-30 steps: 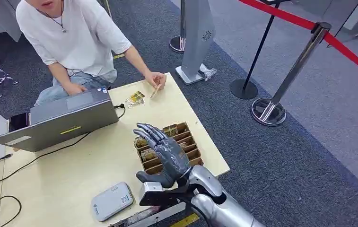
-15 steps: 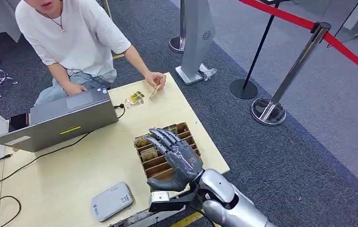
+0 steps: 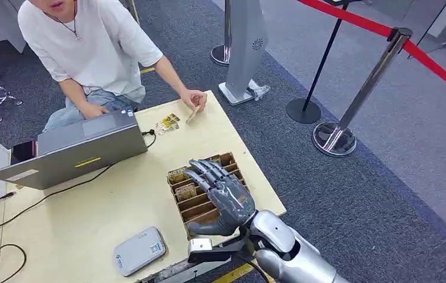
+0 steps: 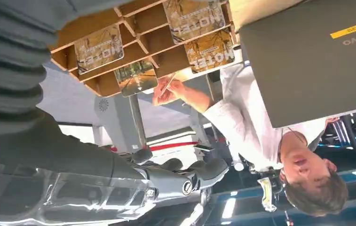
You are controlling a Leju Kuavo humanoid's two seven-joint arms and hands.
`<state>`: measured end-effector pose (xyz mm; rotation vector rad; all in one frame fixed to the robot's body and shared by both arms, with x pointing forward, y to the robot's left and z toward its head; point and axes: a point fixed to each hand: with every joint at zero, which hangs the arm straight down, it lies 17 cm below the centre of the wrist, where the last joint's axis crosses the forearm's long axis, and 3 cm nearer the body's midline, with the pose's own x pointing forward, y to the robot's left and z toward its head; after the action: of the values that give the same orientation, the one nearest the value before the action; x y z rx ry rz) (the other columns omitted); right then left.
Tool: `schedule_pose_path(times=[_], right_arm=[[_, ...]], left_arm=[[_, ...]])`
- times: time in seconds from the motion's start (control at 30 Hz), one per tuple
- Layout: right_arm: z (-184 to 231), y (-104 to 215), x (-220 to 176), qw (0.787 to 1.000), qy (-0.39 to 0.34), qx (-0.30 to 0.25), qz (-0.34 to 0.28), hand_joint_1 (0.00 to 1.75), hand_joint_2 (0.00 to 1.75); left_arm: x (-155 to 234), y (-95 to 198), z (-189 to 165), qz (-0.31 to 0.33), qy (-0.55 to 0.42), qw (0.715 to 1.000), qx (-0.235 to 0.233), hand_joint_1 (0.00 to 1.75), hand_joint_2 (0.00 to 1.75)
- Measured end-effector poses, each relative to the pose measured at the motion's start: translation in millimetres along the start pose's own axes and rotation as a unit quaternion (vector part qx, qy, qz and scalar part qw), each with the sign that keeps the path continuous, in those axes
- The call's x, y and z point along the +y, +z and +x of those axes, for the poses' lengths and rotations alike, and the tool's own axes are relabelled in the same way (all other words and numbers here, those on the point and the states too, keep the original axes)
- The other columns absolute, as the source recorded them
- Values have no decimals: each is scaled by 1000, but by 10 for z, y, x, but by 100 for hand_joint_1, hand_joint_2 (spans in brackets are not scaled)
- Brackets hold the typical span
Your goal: Pass the card to the sensor for recognition and then transmit it.
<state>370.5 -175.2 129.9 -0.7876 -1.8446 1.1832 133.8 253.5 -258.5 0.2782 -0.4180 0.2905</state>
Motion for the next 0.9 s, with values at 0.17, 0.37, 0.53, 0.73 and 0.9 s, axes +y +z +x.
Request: schedule_pose_path(times=[0.17,0.37,0.53,0.73,0.9], right_arm=[[-104,27,-17,1000,17,10,3,0,175],[-207,110,-4,999,33,21,12,0,175],[-285,168,18,999,39,29,22,0,175],[-358,217,82,997,48,34,46,0,175],[-384,246,145,996,47,37,70,0,175]], left_arm=[[2,-3,5,-1,-2,1000,-1,0,0],[7,-9,12,-4,-5,1000,-3,0,0],[6,-11,15,-6,-6,1000,-3,0,0],[-1,-10,19,-8,-5,1000,-4,0,0],[-2,-10,19,-8,-5,1000,-4,0,0]])
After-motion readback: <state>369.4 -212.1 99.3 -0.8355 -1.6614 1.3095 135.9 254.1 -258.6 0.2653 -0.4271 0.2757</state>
